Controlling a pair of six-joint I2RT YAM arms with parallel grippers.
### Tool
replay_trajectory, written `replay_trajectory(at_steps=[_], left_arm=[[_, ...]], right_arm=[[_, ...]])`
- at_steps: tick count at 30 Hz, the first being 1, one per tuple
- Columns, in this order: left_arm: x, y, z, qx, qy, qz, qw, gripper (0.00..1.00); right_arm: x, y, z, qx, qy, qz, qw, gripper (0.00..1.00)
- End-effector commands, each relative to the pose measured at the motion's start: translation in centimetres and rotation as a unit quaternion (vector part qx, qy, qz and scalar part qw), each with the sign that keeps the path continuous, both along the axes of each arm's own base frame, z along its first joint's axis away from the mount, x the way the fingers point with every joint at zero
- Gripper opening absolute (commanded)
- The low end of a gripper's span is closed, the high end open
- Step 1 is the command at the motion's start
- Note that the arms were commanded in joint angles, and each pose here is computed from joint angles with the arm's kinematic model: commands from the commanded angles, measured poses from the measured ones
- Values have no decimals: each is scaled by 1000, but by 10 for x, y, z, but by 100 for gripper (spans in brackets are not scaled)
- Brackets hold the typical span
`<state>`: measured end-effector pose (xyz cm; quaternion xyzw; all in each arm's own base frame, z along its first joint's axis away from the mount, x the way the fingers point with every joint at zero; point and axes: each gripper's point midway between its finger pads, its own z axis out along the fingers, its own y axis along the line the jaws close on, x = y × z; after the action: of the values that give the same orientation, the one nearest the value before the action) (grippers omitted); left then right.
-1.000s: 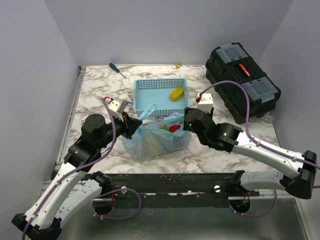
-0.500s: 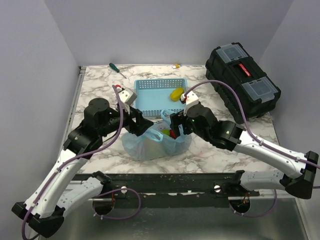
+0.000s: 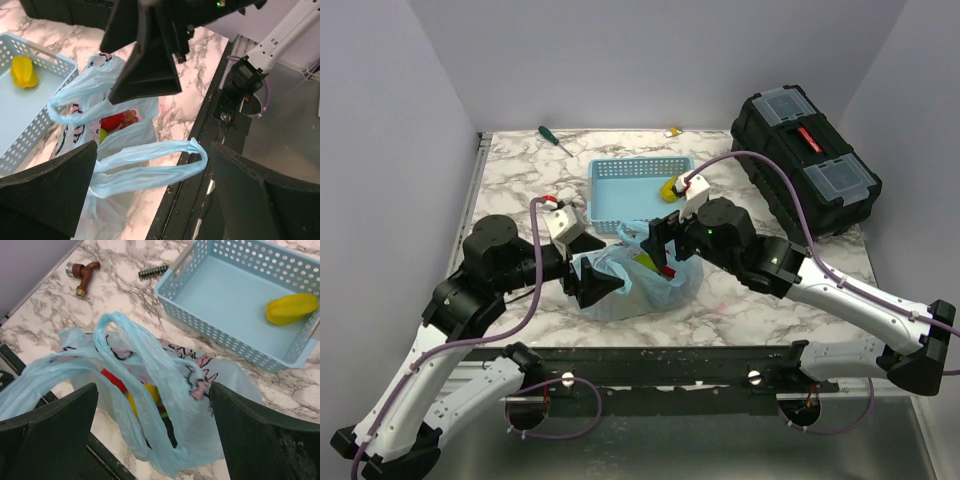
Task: Take the fake fruits out of the plastic bag
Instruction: Adjust the plastic bag at the center of the board.
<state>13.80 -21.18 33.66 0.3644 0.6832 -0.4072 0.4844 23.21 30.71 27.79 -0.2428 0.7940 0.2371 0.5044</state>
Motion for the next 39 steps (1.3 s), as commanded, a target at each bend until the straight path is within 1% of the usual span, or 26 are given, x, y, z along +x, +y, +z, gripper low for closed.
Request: replay_trajectory(at_steps=[1,4,8,12,15,20,23,25,26,27,28,29,30,32,33,35,38,39], left_arm=[[-21,-1,9,-2,-28,-46,999,99],[-21,-5,5,19,-38,-39,998,99],[-21,-11,-9,67,-88,-25,994,99],[-7,-10,-20,90,-130,14,987,99],[-10,-22,-25,96,-161,-2,982,99],[-9,-46,-40,132,-245,-10,960,99],[-14,-60,-42,131,-277,-23,952,99],[-9,-65,-39,128,-285,-6,950,99],[-3,-64,-35,126,-287,15,949,98],[2,-63,-31,123,-285,32,950,93],[6,-61,-26,122,-282,49,950,86],[8,-60,-25,122,-277,57,951,77],[8,-59,-23,123,-273,58,952,66],[6,-57,-27,126,-268,55,954,52],[6,-56,-29,128,-266,55,954,48],[4,-52,-34,131,-259,54,956,42],[2,-44,-38,129,-249,59,958,38],[2,-41,-39,127,-247,63,959,35]], right_arm=[[10,12,33,35,-33,-1,999,96],[16,13,32,30,-32,-15,999,97],[19,12,32,35,-28,-30,999,97],[16,10,29,35,-22,-29,999,97],[15,8,28,35,-20,-32,999,97],[14,5,26,35,-18,-36,999,97],[14,5,23,33,-15,-34,999,97],[15,7,20,28,-15,-33,999,97],[16,6,20,25,-16,-35,999,97],[18,7,18,20,-17,-36,999,98],[19,8,18,17,-18,-37,999,98],[21,9,18,13,-20,-37,999,98],[23,11,19,10,-22,-38,999,98],[26,15,19,4,-24,-34,999,98],[27,18,19,0,-27,-30,999,98],[30,23,20,-7,-32,-25,999,98],[33,35,20,-13,-32,-8,999,99],[34,40,19,-15,-32,-2,999,99]])
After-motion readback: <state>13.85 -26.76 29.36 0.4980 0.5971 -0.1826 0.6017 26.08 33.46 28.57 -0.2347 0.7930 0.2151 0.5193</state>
